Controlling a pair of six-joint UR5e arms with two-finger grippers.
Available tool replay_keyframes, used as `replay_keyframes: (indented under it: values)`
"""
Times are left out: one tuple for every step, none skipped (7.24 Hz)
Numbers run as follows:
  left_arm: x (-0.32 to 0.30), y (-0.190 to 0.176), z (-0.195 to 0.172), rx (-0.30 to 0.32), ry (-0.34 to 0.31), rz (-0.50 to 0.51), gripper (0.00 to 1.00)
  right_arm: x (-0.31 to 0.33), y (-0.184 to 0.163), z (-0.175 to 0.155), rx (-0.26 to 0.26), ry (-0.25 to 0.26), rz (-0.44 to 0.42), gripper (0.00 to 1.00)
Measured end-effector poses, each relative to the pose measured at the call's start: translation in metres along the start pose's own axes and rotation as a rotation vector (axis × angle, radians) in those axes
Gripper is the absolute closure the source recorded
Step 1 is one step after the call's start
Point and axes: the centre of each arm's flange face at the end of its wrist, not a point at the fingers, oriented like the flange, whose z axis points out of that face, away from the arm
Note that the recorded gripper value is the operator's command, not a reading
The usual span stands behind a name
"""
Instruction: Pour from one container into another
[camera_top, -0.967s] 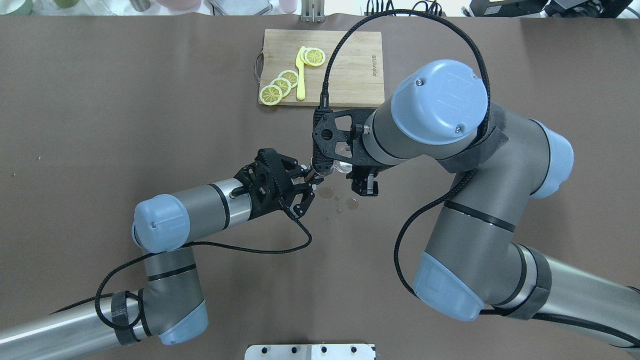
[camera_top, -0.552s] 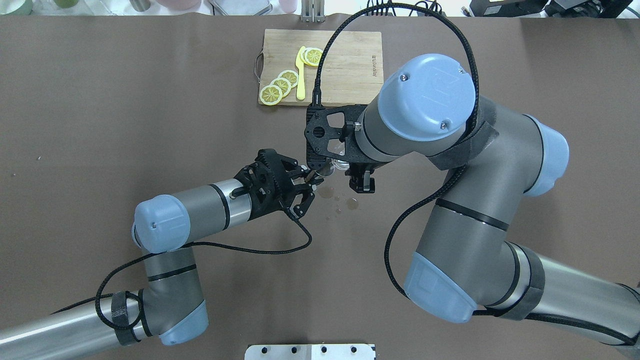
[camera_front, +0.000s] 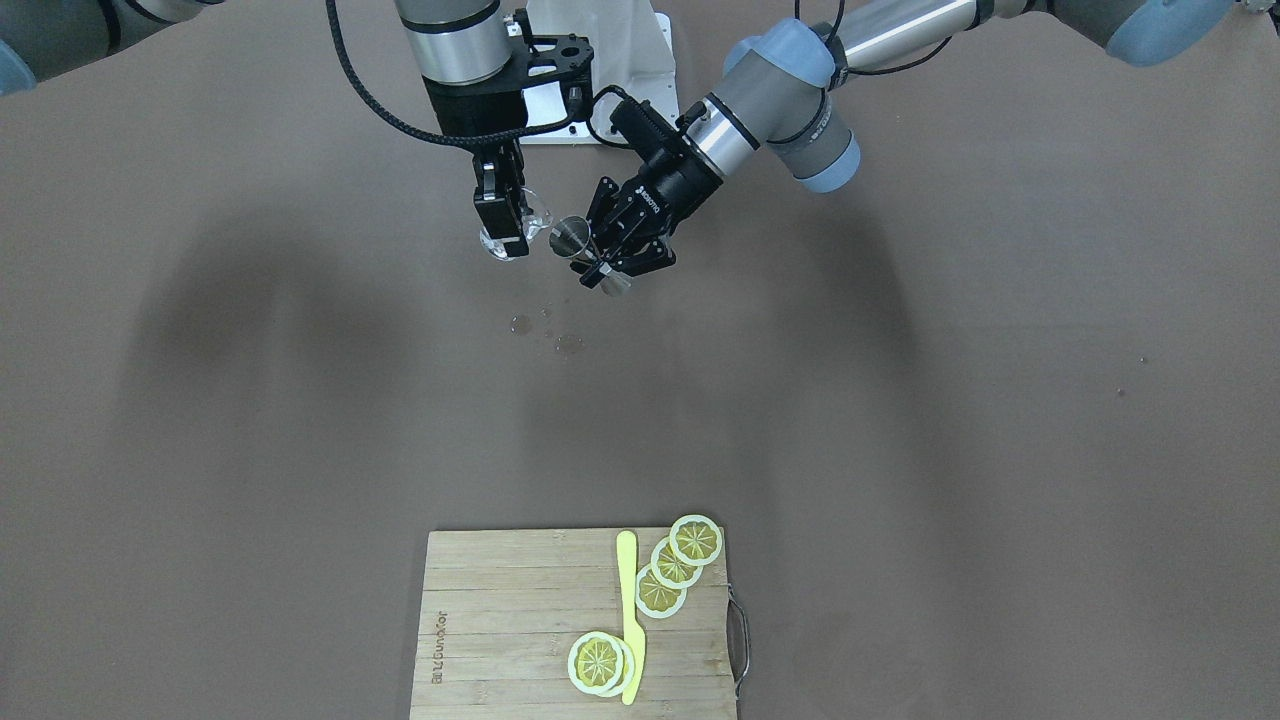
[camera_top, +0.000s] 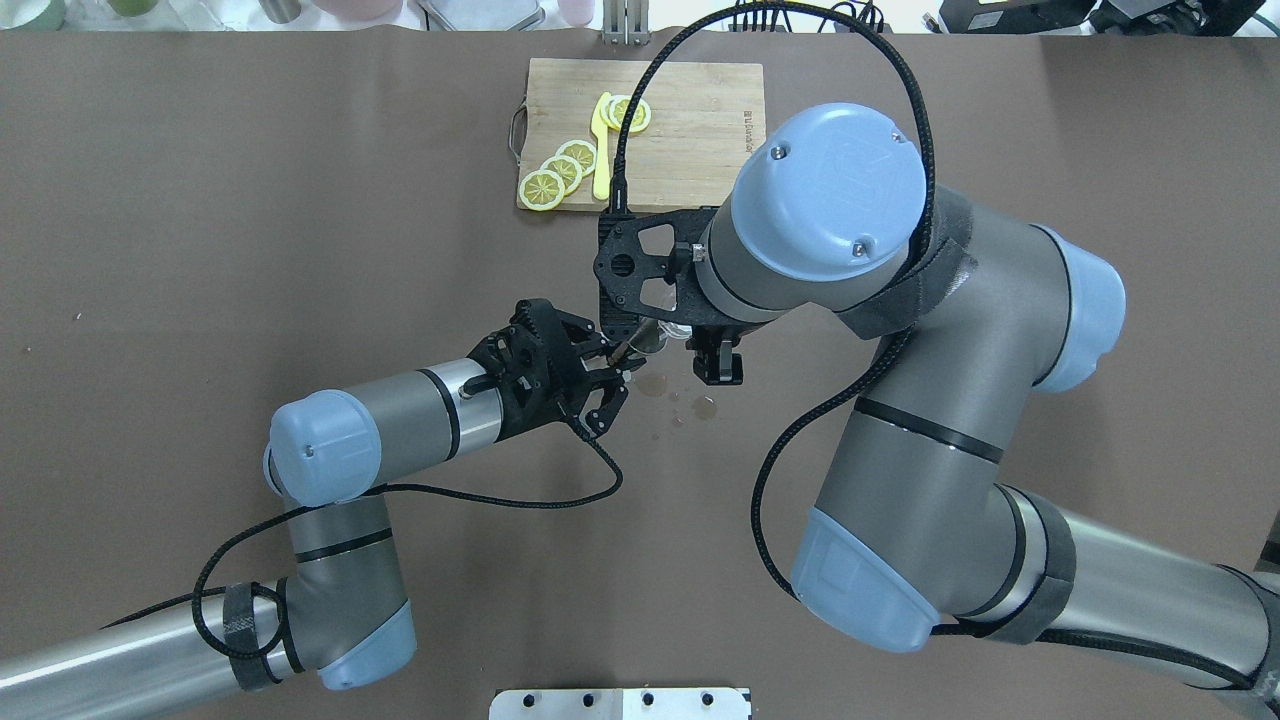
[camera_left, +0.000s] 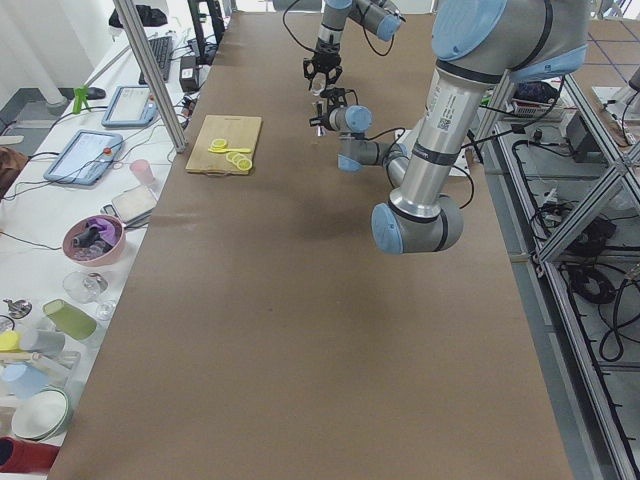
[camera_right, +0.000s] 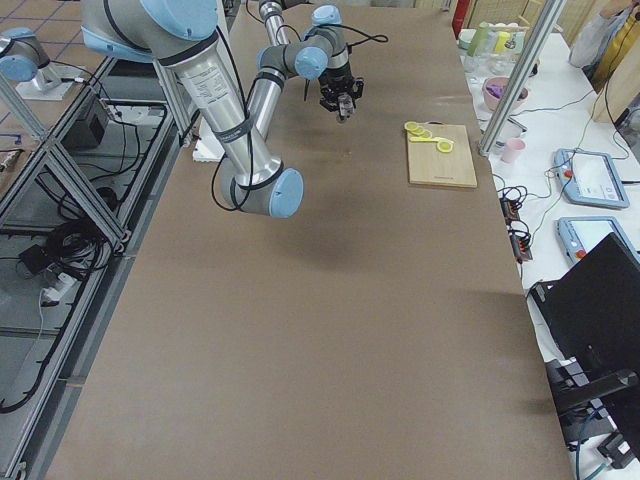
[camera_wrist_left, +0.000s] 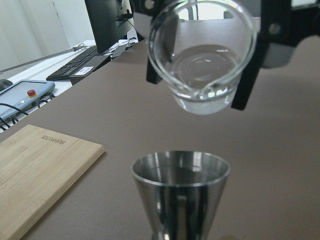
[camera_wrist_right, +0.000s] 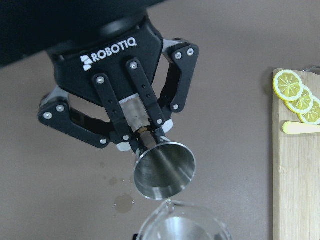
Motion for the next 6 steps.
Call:
replay_keyframes:
  values:
    - [0.000, 0.000, 0.000, 0.000, 0.000, 0.000, 1.00, -0.001, -0.004, 0.002, -0.006, -0.001, -0.004, 1.00]
    - [0.000, 0.000, 0.000, 0.000, 0.000, 0.000, 1.00, -0.002, -0.009, 0.004, -0.012, -0.002, -0.006, 1.00]
    - [0.000, -0.001, 0.001, 0.001, 0.000, -0.001, 1.00, -0.001, -0.013, 0.006, -0.017, -0.004, -0.007, 1.00]
    - [0.000, -0.002, 0.001, 0.003, 0.000, -0.003, 1.00, 0.000, -0.017, 0.008, -0.019, -0.005, -0.007, 1.00]
    - [0.000, -0.002, 0.001, 0.003, 0.000, -0.003, 1.00, 0.000, -0.019, 0.009, -0.023, -0.005, -0.007, 1.00]
    - [0.000, -0.002, 0.001, 0.003, 0.000, -0.003, 1.00, 0.000, -0.019, 0.010, -0.030, -0.005, -0.009, 1.00]
